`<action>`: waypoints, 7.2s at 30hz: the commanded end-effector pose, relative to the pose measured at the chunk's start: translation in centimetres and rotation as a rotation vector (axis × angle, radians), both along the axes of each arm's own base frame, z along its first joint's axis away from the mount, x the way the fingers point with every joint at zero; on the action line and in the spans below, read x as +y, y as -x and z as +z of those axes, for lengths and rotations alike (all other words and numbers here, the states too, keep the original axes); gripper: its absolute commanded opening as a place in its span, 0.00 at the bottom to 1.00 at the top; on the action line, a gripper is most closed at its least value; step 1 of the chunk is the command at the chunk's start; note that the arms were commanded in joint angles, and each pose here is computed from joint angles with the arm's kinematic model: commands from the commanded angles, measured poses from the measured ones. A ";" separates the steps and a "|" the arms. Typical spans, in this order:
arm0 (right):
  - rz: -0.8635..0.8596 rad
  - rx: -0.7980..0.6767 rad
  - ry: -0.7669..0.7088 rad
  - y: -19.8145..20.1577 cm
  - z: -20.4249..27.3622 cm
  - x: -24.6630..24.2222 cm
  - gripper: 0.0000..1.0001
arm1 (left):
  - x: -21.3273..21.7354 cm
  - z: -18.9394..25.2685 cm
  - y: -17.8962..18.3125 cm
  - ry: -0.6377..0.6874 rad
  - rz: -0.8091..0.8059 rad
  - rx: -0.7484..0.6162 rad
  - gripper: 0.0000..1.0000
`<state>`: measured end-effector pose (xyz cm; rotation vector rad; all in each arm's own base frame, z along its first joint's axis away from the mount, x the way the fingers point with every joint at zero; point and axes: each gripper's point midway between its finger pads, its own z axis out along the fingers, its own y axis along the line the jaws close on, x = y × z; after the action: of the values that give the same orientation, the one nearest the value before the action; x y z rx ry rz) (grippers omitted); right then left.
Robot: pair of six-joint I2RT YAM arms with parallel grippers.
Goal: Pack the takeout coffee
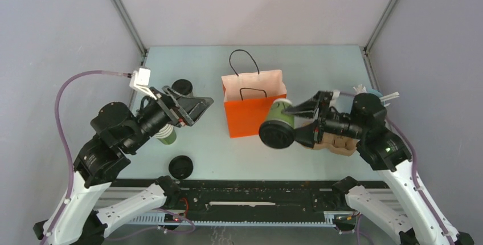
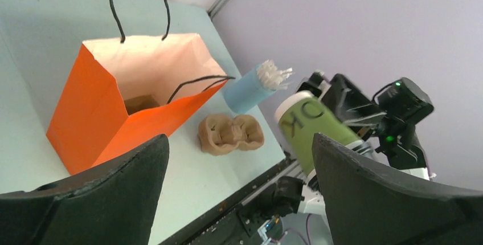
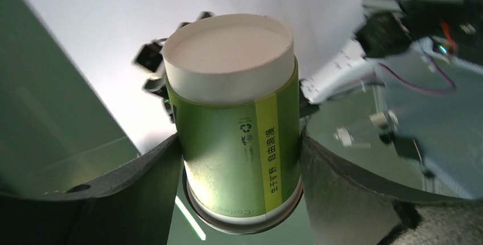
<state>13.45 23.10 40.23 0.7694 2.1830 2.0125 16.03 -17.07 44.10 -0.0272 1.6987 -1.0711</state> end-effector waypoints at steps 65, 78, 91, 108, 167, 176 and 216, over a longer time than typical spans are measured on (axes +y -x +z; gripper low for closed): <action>0.120 0.738 0.081 -1.8 -24.2 14.7 0.83 | -5.6 -26.0 3.9 -0.855 -0.115 0.450 1.00; 0.119 0.744 0.085 -1.5 -24.5 14.3 0.83 | -4.3 -24.3 4.6 -0.797 -0.096 0.479 1.00; 0.125 0.746 0.054 -1.6 -23.7 14.6 0.82 | -4.5 -25.4 4.4 -0.777 -0.113 0.543 1.00; 0.125 0.746 0.050 -1.5 -23.5 14.4 0.82 | -3.5 -26.5 3.6 -0.756 -0.071 0.561 1.00; -0.370 -0.394 0.989 -4.8 -9.9 -12.2 1.00 | -7.3 -29.5 3.8 -1.473 -0.281 0.676 0.79; -0.338 -0.462 1.005 -4.5 -10.3 -12.4 1.00 | -6.6 -30.4 4.5 -1.486 -0.245 0.714 0.84; -0.279 -0.488 1.028 -4.6 -11.8 -11.9 1.00 | -5.5 -28.3 3.0 -1.386 -0.151 0.670 1.00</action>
<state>17.47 10.86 28.20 0.3879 2.2126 0.6449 11.53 -21.79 12.32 0.8231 2.8299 0.4390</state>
